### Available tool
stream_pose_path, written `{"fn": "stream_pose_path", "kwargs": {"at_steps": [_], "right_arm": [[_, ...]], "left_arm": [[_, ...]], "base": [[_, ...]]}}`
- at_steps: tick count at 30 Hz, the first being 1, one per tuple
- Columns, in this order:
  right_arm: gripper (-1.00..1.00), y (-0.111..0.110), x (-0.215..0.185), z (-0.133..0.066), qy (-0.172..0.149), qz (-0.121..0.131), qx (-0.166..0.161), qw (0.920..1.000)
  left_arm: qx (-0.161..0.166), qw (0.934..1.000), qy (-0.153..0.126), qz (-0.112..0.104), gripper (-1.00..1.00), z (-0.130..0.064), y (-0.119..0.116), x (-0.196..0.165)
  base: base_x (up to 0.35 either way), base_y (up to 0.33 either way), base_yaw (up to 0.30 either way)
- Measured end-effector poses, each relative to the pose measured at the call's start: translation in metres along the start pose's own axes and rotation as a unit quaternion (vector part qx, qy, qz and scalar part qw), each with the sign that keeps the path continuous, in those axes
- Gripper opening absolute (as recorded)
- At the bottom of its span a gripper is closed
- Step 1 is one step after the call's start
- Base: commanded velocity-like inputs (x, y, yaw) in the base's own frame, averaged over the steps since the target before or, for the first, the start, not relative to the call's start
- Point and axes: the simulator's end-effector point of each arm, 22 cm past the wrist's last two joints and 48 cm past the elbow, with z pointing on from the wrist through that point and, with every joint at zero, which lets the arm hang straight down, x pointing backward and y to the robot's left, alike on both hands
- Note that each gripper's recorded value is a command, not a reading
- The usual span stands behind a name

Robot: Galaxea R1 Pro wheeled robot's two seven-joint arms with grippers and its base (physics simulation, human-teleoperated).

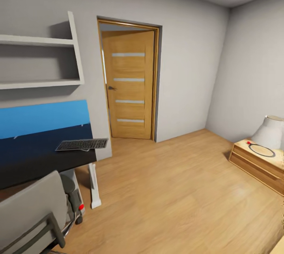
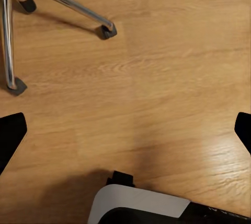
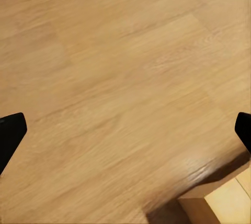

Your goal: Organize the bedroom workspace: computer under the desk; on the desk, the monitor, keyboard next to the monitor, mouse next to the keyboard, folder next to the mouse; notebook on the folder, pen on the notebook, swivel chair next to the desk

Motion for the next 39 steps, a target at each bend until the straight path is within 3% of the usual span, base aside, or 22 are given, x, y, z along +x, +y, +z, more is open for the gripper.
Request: {"fn": "stream_pose_path", "kwargs": {"at_steps": [10, 22, 39], "right_arm": [[1.00, 0.000, 0.006, -0.001, 0.007, -0.002, -0.001, 1.0000], [1.00, -0.002, 0.012, -0.001, 0.015, -0.003, 0.000, 0.9999], [1.00, -0.003, 0.022, -0.003, 0.027, -0.003, 0.001, 0.9996]], "left_arm": [[-0.001, 1.0000, 0.006, 0.001, 1.00, -0.001, 0.001, 0.005], [-0.004, 0.9999, 0.014, 0.003, 1.00, -0.001, 0.003, 0.011], [-0.006, 0.9996, 0.026, 0.004, 1.00, -0.003, 0.005, 0.020]], "base": [[0.298, 0.191, -0.135], [0.039, 0.015, -0.099], [0.306, 0.112, -0.096]]}}
